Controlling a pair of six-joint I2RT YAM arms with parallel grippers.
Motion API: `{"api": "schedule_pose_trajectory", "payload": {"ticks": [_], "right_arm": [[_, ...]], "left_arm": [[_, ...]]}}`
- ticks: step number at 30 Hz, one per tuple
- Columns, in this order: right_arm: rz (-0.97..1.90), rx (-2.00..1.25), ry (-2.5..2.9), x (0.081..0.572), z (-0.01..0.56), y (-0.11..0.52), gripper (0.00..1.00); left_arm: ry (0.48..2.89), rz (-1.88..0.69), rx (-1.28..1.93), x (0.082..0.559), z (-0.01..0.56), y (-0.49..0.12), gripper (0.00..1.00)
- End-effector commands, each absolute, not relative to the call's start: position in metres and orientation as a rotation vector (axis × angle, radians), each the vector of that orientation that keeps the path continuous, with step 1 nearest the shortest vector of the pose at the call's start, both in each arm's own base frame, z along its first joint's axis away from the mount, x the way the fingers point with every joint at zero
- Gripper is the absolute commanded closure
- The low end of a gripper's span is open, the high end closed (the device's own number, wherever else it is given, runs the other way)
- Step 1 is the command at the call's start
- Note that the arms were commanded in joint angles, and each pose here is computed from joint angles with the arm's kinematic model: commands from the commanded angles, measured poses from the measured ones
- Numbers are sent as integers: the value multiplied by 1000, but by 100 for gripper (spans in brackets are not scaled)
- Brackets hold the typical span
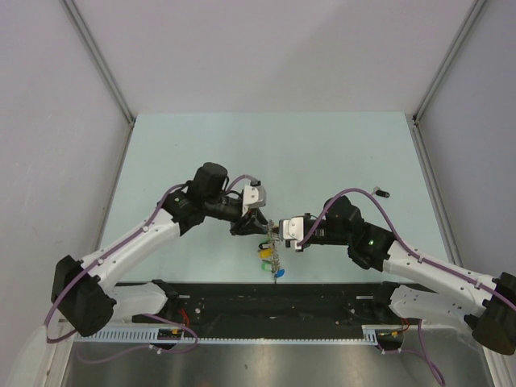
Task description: Put the keys on the keyring
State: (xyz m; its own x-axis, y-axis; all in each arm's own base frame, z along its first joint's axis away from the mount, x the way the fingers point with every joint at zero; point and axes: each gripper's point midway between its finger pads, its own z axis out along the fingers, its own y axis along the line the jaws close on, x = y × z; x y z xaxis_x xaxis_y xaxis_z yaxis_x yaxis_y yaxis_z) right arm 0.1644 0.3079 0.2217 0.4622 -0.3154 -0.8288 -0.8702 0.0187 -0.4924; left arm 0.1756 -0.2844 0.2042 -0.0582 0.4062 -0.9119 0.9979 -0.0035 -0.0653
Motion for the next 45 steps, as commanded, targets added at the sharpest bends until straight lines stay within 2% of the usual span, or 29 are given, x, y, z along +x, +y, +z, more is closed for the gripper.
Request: {"api": "schedule_pose_trajectory", "payload": {"ticks": [1,7,10,11,13,22,38,45], "right_arm": [[590,-1489,954,167,264,318,100],[595,-1489,951,166,265,318,100],[596,-1492,952,165,264,319,100],[594,-1488,953,166,265,319,100],[586,-1488,965,166,263,317,100],[550,-1478,1039,169,258,301,100],[629,-1494,1041,168,247,312,100],[623,-1460,1005,170,257,314,100]], "left_arm": [[1476,-1094,1583,163,215,-290,66],[1474,-1100,1598,162,213,-296,68],[1485,-1101,1598,163,212,-297,77],[1488,-1100,1595,164,212,-297,89],[1500,-1079,1587,165,211,-295,100],[1490,-1023,1493,164,220,-285,100],[1301,-1043,1109,180,284,-288,100],[1330,-1031,1061,183,270,-284,100]]}}
